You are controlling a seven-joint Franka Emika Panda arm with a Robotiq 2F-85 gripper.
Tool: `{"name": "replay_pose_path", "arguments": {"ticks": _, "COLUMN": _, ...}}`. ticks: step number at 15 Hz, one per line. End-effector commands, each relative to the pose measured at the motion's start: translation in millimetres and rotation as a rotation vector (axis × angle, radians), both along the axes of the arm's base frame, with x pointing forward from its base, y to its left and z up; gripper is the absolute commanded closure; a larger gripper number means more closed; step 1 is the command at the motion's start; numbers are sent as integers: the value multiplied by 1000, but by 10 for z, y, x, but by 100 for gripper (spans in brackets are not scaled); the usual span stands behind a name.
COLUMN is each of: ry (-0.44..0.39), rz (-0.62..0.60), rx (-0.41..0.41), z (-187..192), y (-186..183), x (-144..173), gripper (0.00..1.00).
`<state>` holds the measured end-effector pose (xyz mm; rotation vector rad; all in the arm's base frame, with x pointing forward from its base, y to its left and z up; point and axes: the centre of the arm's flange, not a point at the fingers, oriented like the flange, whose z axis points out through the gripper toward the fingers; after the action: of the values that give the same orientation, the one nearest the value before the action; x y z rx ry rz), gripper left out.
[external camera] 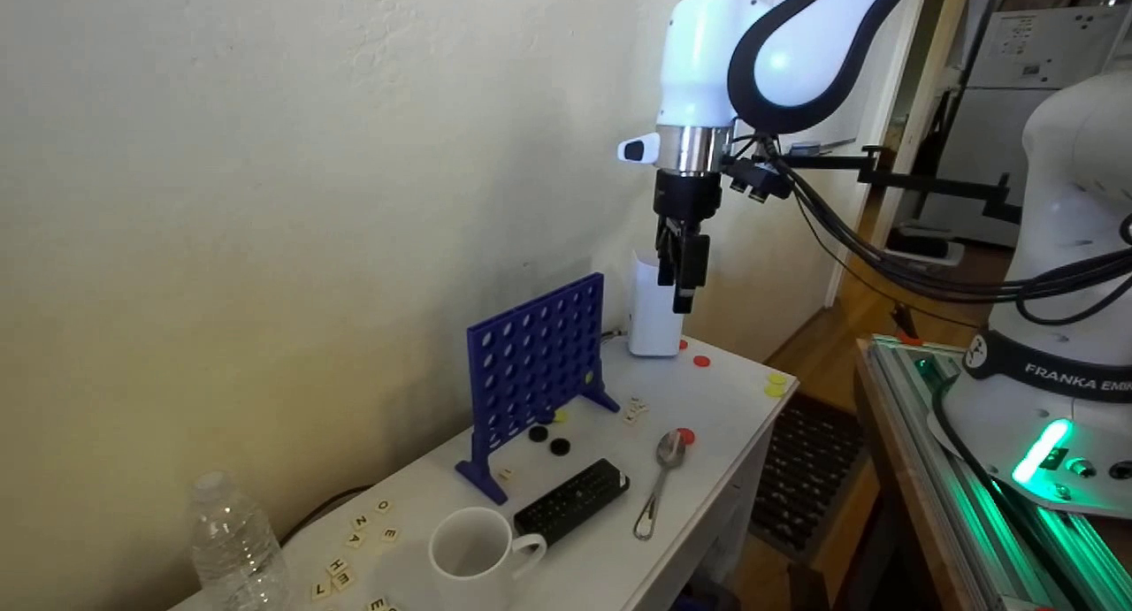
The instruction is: Pick up the spoon and put it in the cup
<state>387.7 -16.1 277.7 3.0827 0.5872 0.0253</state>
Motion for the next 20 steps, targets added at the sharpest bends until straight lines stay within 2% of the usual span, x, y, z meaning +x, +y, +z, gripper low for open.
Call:
{"name": "replay_pose_path", "arguments": {"ticks": 1, "ry": 0, "rz": 4, "rx": 0, "z": 0, "y": 5, "x": 0, "gripper": 0}}
{"name": "replay_pose_path", "arguments": {"ticks": 3, "ry": -10, "rz": 67, "rx": -20, "z": -47, "y": 123, "x": 16, "gripper": 0}}
{"name": "replay_pose_path", "arguments": {"ticks": 8, "ry": 83, "rz": 320, "rx": -126, "z": -619, "y": 310, "x": -195, "gripper": 0}}
{"name": "replay_pose_path", "arguments": {"ticks": 11, "ry": 120, "rz": 482, "rx": -142, "z": -971, "y": 300, "x": -300, "gripper": 0}}
{"name": "replay_pose_path", "arguments": {"ticks": 14, "ry": 160, "rz": 620, "rx": -97, "z": -1319, "y": 343, "x": -402, "gripper": 0}}
{"name": "replay_pose_path", "arguments": {"ticks": 19, "ry": 169, "rz": 699, "rx": 60, "z": -1880, "y": 490, "x": -537, "gripper": 0}}
{"name": "replay_pose_path", "arguments": {"ticks": 20, "ry": 169, "rz": 673, "rx": 3, "z": -1671, "y": 486, "x": -401, "gripper": 0}}
